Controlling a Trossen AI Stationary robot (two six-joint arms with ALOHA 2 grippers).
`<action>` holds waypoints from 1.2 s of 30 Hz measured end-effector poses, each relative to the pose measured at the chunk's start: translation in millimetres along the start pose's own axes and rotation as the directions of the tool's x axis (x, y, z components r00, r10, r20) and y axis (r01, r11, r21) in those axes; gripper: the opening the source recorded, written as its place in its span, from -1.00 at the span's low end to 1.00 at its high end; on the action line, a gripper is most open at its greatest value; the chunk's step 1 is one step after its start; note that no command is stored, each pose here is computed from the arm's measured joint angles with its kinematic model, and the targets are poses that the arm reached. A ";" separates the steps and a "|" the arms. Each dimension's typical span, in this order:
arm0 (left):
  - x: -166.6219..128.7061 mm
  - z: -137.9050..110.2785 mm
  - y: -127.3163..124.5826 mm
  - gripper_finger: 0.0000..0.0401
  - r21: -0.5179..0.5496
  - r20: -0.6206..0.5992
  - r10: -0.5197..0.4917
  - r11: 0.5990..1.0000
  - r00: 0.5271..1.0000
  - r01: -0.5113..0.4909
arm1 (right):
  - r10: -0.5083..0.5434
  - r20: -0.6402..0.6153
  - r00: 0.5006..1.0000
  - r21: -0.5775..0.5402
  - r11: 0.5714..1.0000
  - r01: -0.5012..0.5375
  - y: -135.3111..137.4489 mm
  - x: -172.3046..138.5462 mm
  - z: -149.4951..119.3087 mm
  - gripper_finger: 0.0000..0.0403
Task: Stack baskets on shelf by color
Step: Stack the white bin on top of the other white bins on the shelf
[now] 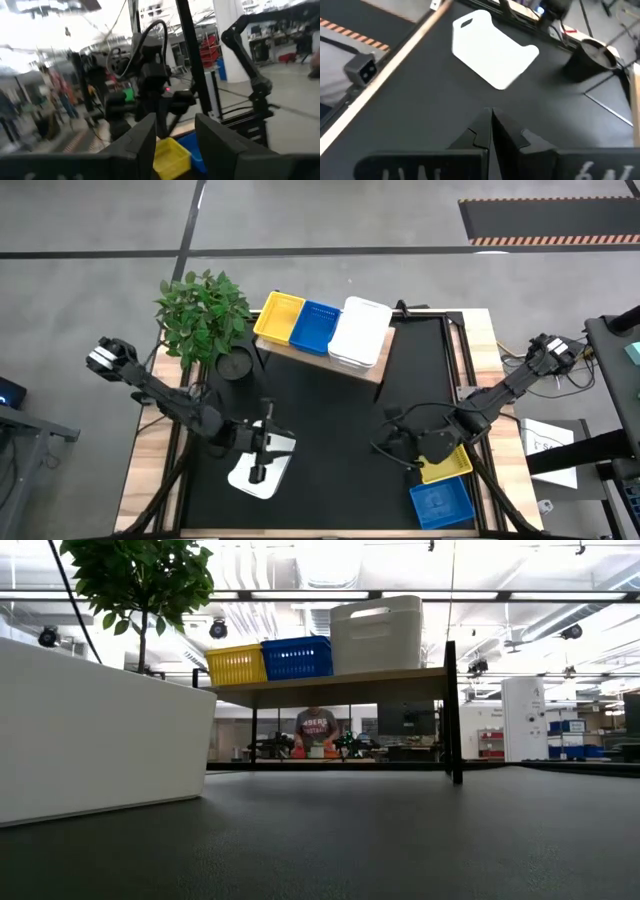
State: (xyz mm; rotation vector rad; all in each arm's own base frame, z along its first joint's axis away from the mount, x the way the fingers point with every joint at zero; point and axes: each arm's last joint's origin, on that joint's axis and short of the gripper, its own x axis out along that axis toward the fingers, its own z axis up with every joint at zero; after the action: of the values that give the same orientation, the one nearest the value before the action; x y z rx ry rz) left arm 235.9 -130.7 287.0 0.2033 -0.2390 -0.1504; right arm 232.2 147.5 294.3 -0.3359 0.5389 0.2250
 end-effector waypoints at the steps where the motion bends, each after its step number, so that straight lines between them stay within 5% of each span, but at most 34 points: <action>1: 2.2 -1.5 -1.3 -0.40 -0.034 -0.006 -0.002 0.999 1.000 0.002 | 0.006 0.014 1.000 -0.007 1.000 -0.006 1.5 -1.1 -3.9 -0.96; 13: 13.2 -13.3 -8.5 -0.40 -0.154 -0.050 0.009 0.988 0.999 -0.017 | 0.152 0.397 0.905 -0.224 0.972 -0.065 -12.5 2.6 -36.4 -0.96; 23: 44.8 -11.2 -19.7 -0.40 -0.169 -0.067 0.030 0.985 0.997 -0.041 | 0.124 0.401 0.907 -0.152 0.986 -0.068 -68.1 1.7 -75.3 -0.96; 36: 84.6 -20.1 -36.9 -0.40 -0.289 -0.289 0.023 0.951 0.957 -0.111 | 0.130 0.476 0.870 -0.111 0.990 -0.088 -69.1 -36.8 -100.5 -0.96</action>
State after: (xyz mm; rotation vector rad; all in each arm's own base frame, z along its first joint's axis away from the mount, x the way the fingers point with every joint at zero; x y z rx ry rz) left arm 317.6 -177.3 278.3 -0.0898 0.0648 -0.0863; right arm 175.3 42.2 250.4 -0.3186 0.0512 0.4295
